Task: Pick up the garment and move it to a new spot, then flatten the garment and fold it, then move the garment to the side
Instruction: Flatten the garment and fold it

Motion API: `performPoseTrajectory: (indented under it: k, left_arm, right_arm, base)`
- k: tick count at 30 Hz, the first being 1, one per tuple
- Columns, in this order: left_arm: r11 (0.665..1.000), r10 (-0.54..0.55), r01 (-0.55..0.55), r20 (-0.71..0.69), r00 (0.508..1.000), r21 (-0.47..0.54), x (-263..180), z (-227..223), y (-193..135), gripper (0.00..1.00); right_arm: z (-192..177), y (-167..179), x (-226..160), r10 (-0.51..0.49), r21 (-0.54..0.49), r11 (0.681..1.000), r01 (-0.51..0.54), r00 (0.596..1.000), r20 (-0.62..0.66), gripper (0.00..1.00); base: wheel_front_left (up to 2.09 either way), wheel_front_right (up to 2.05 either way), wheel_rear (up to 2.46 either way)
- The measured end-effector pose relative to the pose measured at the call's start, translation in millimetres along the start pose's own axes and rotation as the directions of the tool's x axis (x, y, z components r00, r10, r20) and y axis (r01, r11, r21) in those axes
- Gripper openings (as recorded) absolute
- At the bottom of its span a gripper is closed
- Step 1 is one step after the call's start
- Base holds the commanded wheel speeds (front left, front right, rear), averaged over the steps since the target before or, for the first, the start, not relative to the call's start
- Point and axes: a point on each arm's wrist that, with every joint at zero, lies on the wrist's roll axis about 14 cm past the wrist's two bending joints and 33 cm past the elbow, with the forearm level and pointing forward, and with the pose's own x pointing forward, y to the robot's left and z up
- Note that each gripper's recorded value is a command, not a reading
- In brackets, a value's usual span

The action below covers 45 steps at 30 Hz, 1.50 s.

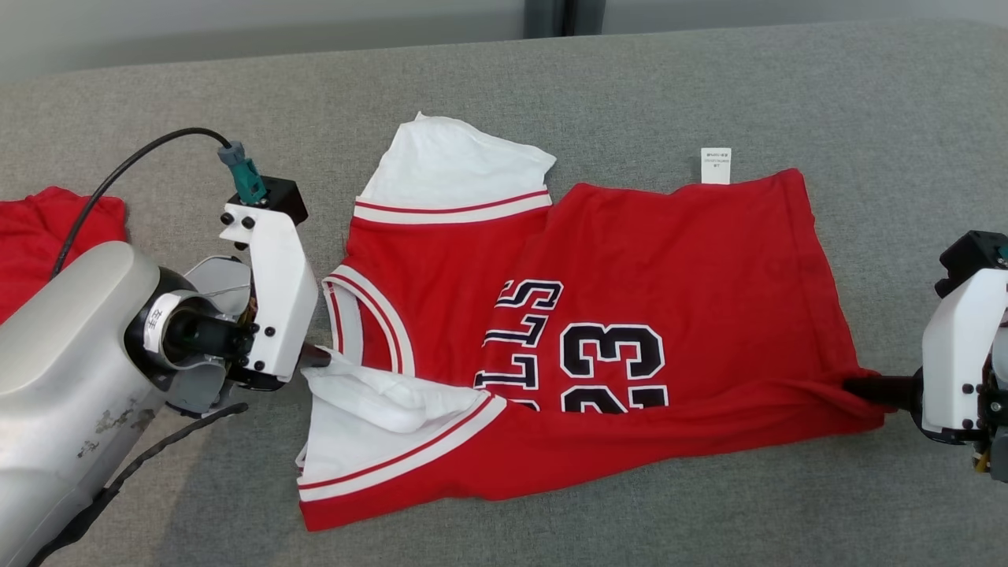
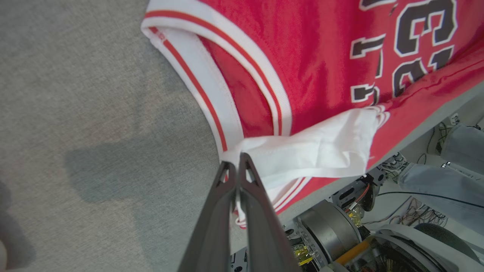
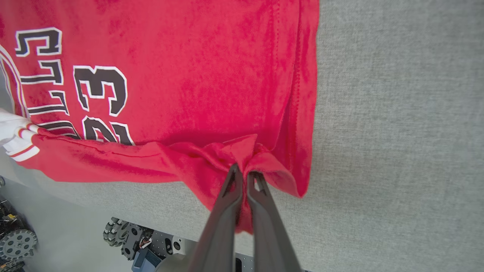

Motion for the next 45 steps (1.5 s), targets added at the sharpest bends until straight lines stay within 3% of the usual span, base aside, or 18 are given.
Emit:
performPoseTrajectory:
  k: [15,16,17,18,25,29,34,39,42,45]
  left_arm:
    - [1.000,0.013,-0.013,0.045,0.999,-0.006,3.1,7.6,3.5,0.00]
    - [1.000,0.008,-0.008,0.058,0.998,-0.001,3.5,9.9,1.2,0.12]
    - [1.000,0.007,-0.007,0.062,0.998,-0.001,3.9,10.7,0.1,0.73]
    - [1.000,0.007,-0.007,0.065,0.998,0.000,4.0,10.9,0.1,1.00]
    - [0.999,0.031,-0.032,0.104,0.994,0.009,-4.2,10.9,2.0,1.00]
    - [0.998,0.044,-0.051,0.214,0.976,0.029,-19.7,22.6,1.2,1.00]
    - [0.996,0.044,-0.077,0.465,0.884,0.052,-52.5,49.8,-1.0,1.00]
    - [0.993,0.060,-0.113,0.649,0.758,0.040,-74.9,51.4,1.0,1.00]
    - [0.990,0.087,-0.141,0.768,0.635,0.004,-93.7,51.9,4.0,1.00]
    - [0.984,0.137,-0.167,0.867,0.480,-0.063,-113.5,46.9,10.2,1.00]
  right_arm:
    - [-1.3,-13.5,-2.0,-0.080,0.038,0.996,0.080,0.997,0.002,0.00]
    - [-0.1,-10.7,-1.1,-0.074,0.038,0.997,0.073,0.997,0.011,0.04]
    - [1.4,-8.7,-0.9,-0.070,0.037,0.997,0.069,0.997,0.021,0.38]
    - [2.2,-7.7,-0.8,-0.068,0.038,0.997,0.067,0.997,0.029,0.97]
    - [6.2,2.4,-6.5,-0.040,0.035,0.999,0.037,0.995,0.091,1.00]
    - [25.2,15.3,-21.7,-0.003,0.007,1.000,0.001,0.973,0.231,1.00]
    - [47.1,28.4,-47.2,0.035,-0.047,0.999,-0.016,0.901,0.433,1.00]
    - [67.4,45.7,-83.4,0.095,-0.084,0.995,-0.052,0.744,0.661,1.00]
    - [70.1,52.8,-100.3,0.116,-0.104,0.993,-0.057,0.646,0.754,1.00]
    - [68.4,47.7,-114.9,0.099,-0.096,0.995,-0.035,0.553,0.827,1.00]
  base:
    - [0.00,0.00,0.00]
    - [0.00,0.00,0.00]
    - [0.00,0.00,0.00]
    - [0.00,0.00,0.00]
    - [0.00,0.00,0.00]
    - [0.00,0.00,0.00]
    - [0.00,0.00,0.00]
    - [0.00,0.00,0.00]
    - [0.00,0.00,0.00]
    - [0.00,0.00,0.00]
